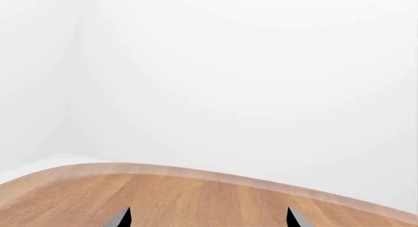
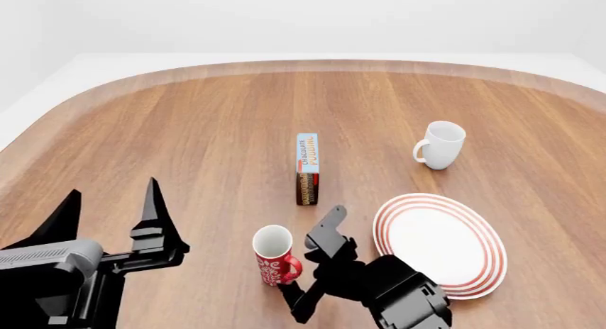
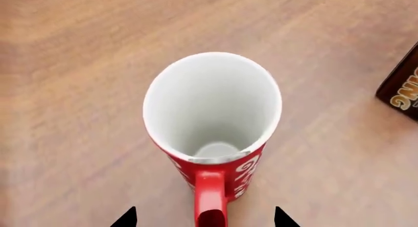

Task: Pick up the red mug and put it on the plate

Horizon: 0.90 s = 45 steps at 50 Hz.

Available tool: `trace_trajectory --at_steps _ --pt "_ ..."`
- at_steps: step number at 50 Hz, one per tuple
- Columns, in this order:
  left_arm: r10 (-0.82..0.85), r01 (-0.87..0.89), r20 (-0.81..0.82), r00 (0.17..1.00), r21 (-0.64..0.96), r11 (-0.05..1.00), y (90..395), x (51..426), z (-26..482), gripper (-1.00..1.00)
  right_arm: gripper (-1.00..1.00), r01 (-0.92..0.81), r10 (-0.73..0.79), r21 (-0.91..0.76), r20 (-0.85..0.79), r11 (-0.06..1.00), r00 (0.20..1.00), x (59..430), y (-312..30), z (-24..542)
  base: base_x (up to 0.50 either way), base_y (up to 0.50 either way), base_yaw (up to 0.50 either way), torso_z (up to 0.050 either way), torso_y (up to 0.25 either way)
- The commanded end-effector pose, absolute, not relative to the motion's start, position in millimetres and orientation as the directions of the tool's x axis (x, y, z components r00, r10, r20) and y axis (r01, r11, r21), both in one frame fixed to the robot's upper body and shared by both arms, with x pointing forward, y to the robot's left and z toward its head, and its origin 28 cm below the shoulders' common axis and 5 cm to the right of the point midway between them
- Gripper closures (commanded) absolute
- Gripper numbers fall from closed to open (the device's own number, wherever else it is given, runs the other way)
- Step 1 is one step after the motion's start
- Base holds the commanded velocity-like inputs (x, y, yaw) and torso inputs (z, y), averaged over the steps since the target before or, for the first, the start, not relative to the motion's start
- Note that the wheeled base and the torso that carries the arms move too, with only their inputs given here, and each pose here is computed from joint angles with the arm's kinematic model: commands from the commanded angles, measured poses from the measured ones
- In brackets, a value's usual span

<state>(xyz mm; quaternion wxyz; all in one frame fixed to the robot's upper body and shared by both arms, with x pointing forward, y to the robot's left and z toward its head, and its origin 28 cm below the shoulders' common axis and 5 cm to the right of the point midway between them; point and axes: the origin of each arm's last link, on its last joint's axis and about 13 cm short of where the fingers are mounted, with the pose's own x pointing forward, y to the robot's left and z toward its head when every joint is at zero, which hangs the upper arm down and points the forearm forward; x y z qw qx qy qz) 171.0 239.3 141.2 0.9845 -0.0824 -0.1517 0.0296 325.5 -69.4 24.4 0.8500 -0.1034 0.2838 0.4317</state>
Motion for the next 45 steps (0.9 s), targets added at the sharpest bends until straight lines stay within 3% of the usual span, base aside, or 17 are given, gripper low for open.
trace_trajectory --at_steps 1,2,3,14,20,23,26,35,45 --pt "0.08 -0.03 0.293 0.953 -0.172 0.985 238.6 170.9 141.0 -1.0 -1.0 -0.788 0.666 0.079 -0.589 0.611 0.457 324.2 -70.3 24.3 0.0 0.0 0.0 0.0 0.0" --pt "0.08 -0.03 0.293 0.953 -0.172 0.985 238.6 171.0 140.9 -1.0 -1.0 -0.789 0.666 0.077 -0.588 0.61 0.458 324.0 -70.3 24.9 0.0 0.0 0.0 0.0 0.0" --pt "0.081 -0.03 0.293 0.953 -0.172 0.985 238.6 171.1 140.8 -1.0 1.0 -0.787 0.665 0.072 -0.586 0.612 0.463 324.2 -70.4 25.5 0.0 0.0 0.0 0.0 0.0" --pt "0.081 -0.03 0.295 0.952 -0.174 0.984 238.8 170.6 140.9 -1.0 1.0 -0.757 0.657 0.03 -0.52 0.653 0.546 326.3 -72.5 34.7 0.0 0.0 0.0 0.0 0.001" --pt "0.082 -0.031 0.295 0.952 -0.175 0.984 239.0 171.1 141.2 -1.0 1.0 -0.68 0.619 -0.022 -0.393 0.733 0.68 328.6 -78.5 45.9 0.0 0.0 0.0 0.0 0.0" --pt "0.082 -0.031 0.295 0.952 -0.174 0.984 238.8 171.3 141.0 -1.0 1.0 -0.601 0.509 -0.17 -0.385 0.781 0.77 327.9 -83.7 46.7 0.0 0.0 0.0 0.0 0.0" --pt "0.079 -0.029 0.295 0.952 -0.172 0.985 238.1 171.0 140.6 -1.0 1.0 -0.556 0.487 -0.216 -0.302 0.802 0.82 324.3 -85.6 56.3 0.0 0.0 0.0 0.0 0.0" --pt "0.078 -0.028 0.295 0.952 -0.171 0.985 238.6 171.3 141.8 -1.0 1.0 -0.451 0.434 -0.256 -0.123 0.855 0.893 313.3 -96.2 91.9 0.0 0.0 0.0 0.0 0.0" --pt "0.078 -0.028 0.296 0.952 -0.17 0.985 238.4 171.2 142.6 -1.0 1.0 -0.345 0.347 -0.214 -0.029 0.914 0.937 290.2 -118.9 119.3 0.0 0.0 0.0 0.0 0.0"
